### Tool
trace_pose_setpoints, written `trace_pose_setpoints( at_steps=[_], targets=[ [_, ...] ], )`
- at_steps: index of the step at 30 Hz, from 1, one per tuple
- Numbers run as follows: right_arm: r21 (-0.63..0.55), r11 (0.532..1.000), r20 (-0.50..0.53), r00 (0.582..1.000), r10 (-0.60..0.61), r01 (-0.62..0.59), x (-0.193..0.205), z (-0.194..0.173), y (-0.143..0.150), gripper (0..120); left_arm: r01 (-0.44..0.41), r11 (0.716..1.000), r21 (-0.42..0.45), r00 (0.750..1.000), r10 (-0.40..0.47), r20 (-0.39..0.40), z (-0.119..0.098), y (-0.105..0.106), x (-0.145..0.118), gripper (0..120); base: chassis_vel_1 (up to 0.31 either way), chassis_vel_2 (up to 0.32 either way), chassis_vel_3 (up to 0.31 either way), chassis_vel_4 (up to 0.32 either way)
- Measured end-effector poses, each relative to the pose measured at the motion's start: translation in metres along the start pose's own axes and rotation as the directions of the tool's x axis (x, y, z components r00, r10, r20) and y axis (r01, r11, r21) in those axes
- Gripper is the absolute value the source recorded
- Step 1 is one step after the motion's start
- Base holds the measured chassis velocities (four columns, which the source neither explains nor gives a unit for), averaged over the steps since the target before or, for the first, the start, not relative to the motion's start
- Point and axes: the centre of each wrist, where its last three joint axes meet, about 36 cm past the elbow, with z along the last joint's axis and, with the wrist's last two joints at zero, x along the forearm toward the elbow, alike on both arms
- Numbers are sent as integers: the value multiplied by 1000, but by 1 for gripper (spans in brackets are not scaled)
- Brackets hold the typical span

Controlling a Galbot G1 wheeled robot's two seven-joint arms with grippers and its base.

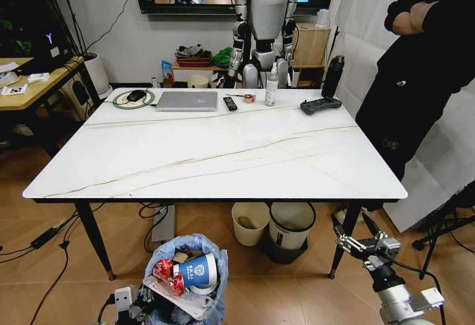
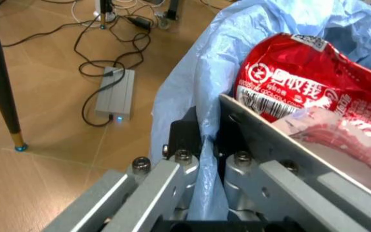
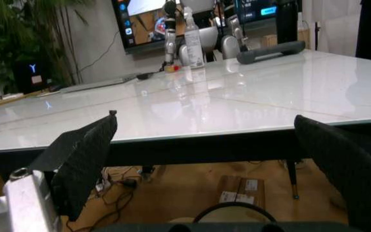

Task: Pick up the trash bin and place the trash from the table into it.

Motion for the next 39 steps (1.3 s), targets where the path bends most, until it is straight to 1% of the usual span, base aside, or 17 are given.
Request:
trace_pose_setpoints(
  at_steps=[11,29,35,39],
  targets=[
    [-1,1000,0,1000,0,0,0,0,0,100,2,1000,-2,1000,-2,13,-3,0,-2,0,0,0,0,0],
    [-2,1000,1,1000,0,0,-1,0,0,100,15,1000,2,1000,-15,4,0,0,-3,0,0,0,0,0],
    [-2,1000,1,1000,0,0,-1,0,0,100,23,1000,-3,1000,-23,-10,7,0,-3,0,0,0,0,0],
    [-2,1000,1,1000,0,0,-1,0,0,100,25,1000,11,999,-25,-27,18,-3,-4,0,0,0,0,0]
  ],
)
